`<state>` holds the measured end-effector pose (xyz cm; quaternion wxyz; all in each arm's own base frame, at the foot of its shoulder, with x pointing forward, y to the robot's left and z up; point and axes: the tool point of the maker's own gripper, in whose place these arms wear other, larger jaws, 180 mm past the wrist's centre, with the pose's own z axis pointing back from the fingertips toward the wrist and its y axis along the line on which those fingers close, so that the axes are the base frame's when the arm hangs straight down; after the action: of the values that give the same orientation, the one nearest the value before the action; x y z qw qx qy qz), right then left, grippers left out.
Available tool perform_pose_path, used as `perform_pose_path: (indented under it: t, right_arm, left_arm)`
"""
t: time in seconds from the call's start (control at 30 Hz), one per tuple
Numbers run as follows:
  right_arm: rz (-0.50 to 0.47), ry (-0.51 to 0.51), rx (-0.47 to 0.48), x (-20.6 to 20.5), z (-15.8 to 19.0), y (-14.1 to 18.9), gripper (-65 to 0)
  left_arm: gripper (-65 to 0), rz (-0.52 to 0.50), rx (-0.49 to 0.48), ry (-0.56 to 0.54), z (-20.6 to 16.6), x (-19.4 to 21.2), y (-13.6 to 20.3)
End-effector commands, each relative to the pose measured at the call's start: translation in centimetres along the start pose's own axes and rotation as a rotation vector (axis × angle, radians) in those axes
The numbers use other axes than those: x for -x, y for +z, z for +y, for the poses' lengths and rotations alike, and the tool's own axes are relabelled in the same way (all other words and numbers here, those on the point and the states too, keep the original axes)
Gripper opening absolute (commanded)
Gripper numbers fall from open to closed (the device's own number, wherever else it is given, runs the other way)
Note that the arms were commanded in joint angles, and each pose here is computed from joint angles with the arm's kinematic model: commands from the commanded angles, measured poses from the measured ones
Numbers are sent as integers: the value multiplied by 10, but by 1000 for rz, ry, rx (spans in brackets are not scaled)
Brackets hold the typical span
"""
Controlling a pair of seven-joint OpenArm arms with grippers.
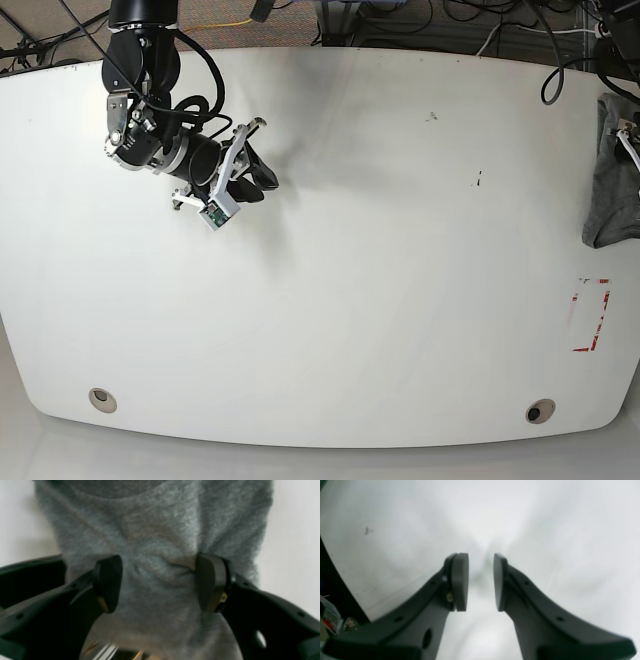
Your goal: Fold the T-shirt properly
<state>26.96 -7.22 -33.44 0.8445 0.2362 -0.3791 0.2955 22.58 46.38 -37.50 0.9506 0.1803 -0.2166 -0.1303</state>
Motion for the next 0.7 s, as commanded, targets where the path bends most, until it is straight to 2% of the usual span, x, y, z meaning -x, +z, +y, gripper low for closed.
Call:
perform_pose_path:
  t: [0.0, 0.13, 0.23, 0.33, 0.5, 0.57, 0.67]
  right_arm:
    - [-53, 33, 5, -17, -2, 7, -490]
    - [-50, 49, 67, -17, -23, 22, -488]
    - [-88, 31, 136, -23, -45, 34, -485]
    - [-78, 62, 222, -22, -65, 40, -485]
    - [-23, 127, 388, -9, -98, 49, -485]
    - [-66, 123, 443, -8, -108, 48, -484]
    - [-149, 94, 518, 3, -118, 60, -484]
  left_arm:
    - [-225, -84, -88, -55, 15, -41, 27]
    - [-225, -204, -121, -93, -11, -83, 52]
    - [-269, -318, -83, -100, -49, -120, 61]
    - [-271, -461, -24, -98, -90, -156, 71]
    - [-271, -696, -18, 90, -130, -188, 85]
    - [-271, -788, -22, 188, -145, -195, 88]
    - [-271, -854, -21, 248, -165, -188, 93]
